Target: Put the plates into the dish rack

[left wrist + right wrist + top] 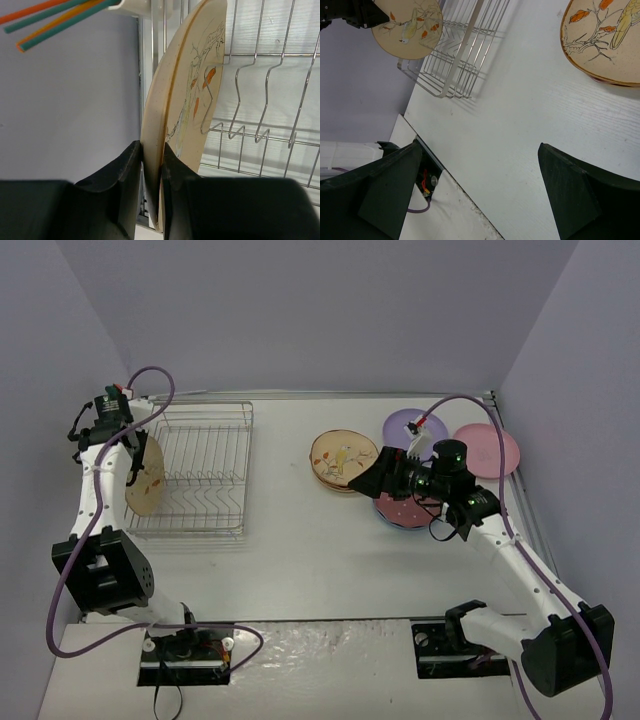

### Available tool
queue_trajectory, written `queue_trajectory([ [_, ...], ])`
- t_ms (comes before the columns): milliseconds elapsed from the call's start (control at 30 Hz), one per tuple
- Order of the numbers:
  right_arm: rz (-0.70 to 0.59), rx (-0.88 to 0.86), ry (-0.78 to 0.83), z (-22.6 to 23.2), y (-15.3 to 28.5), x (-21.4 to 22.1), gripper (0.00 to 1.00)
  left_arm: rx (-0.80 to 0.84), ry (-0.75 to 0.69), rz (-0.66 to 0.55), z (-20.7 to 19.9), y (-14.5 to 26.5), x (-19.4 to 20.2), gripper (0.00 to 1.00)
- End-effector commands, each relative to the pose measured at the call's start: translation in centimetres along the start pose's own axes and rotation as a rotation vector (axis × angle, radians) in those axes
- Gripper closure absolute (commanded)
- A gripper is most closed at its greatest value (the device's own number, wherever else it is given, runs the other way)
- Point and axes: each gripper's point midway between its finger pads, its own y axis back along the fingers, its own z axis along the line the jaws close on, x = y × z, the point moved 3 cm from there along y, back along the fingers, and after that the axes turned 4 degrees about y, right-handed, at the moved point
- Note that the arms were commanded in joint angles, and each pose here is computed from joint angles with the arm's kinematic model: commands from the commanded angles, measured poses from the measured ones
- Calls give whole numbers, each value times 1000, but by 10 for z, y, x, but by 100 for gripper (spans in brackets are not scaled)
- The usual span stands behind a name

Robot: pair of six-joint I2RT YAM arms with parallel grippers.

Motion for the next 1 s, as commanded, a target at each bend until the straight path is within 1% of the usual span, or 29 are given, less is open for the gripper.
queue_trajectory([
  [0, -44, -12, 47, 4, -2, -11, 0, -106, 106, -164, 31, 20, -29, 98],
  [67, -42, -5, 45, 2, -2, -9, 0, -106, 129, -153, 31, 18, -23, 90],
  [233, -35, 14, 43, -3, -2, -6, 0, -106, 152, -143, 29, 14, -15, 64],
  [300, -38, 29, 40, -6, -2, -6, 0, -104, 158, -140, 28, 12, -14, 57],
  [400, -55, 74, 11, -12, -2, -6, 0, -112, 173, -143, 29, 16, -15, 51],
  [467, -68, 115, -6, -18, -2, -7, 0, -124, 185, -150, 33, 21, -17, 44],
  [533, -97, 187, -33, -30, -3, -10, 0, -132, 219, -169, 35, 30, -21, 29],
  [667, -110, 301, -85, -52, -13, -13, 0, -144, 319, -212, 39, 58, -27, 10],
  [800, -128, 418, -125, -76, -28, -25, 2, -116, 469, -263, 36, 91, -29, 3],
  [933, -147, 534, -162, -103, -47, -38, 4, -24, 612, -331, 21, 123, -27, 3],
  [967, -150, 560, -160, -109, -51, -41, 6, 12, 645, -359, 14, 134, -26, 3],
])
